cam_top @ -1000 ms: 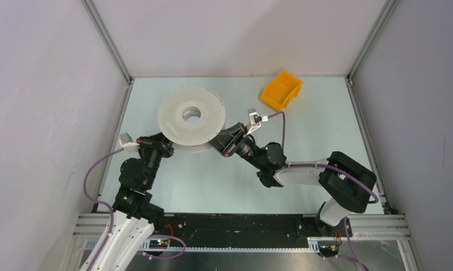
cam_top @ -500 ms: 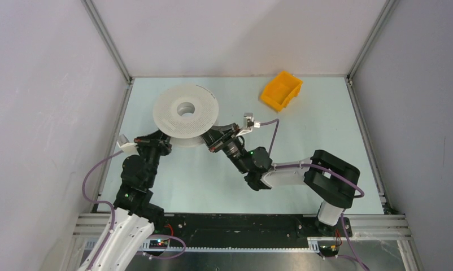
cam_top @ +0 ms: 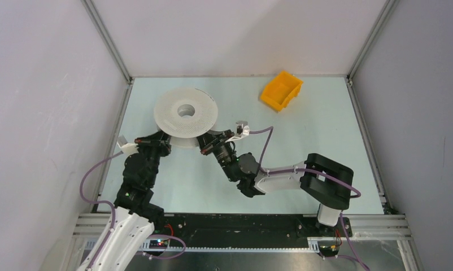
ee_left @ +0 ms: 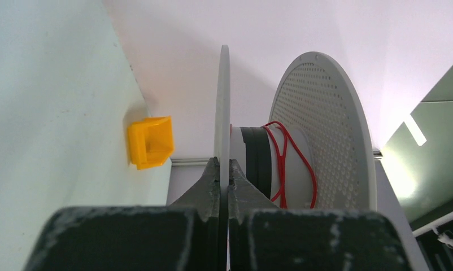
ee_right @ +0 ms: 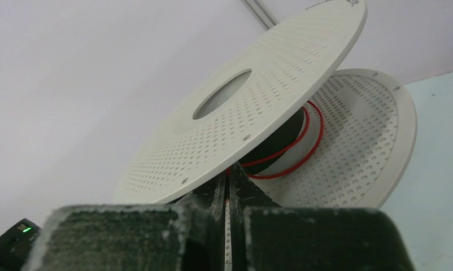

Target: Wrap the cables

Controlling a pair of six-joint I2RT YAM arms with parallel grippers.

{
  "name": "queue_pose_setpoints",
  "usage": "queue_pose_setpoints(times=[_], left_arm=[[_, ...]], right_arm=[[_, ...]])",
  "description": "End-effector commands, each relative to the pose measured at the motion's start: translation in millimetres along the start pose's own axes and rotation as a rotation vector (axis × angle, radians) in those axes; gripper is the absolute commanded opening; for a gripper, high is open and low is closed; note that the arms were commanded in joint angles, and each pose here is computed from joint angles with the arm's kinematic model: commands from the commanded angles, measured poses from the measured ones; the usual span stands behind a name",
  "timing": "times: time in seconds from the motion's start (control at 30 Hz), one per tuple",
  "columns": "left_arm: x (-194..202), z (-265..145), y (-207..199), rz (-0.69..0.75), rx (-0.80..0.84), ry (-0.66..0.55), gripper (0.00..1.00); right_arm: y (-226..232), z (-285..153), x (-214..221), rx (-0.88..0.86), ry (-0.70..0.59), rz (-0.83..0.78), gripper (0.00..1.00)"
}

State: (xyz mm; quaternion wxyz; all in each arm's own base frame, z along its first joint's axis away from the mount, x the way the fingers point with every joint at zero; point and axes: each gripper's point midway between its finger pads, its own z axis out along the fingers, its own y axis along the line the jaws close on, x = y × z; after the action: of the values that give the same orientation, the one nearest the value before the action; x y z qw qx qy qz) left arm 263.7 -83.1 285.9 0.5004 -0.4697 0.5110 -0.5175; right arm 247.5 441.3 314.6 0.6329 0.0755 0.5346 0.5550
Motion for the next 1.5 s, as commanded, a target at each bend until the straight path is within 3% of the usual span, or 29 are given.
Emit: queue_pose_setpoints(times=[0.0,1.03,1.47], left_arm=[[13.2,-17.9,-73.4,-0.108,0.224,0.101,0.00],[10.8,-14.9,-61.3,-0.096,0.203,0.081,0.00],[10.3,-13.9,-56.8,-0.080,0.197,0.074,0.00]], right_arm=[[-38.9,-7.0,35.5,0.136,0.082,-0.137,0.03],[-9.1,-35.9,-0.3,0.021,0.086,-0.221,0.45],[4.0,-56.8,-19.7,-0.066,0.126,-0.265,0.50]])
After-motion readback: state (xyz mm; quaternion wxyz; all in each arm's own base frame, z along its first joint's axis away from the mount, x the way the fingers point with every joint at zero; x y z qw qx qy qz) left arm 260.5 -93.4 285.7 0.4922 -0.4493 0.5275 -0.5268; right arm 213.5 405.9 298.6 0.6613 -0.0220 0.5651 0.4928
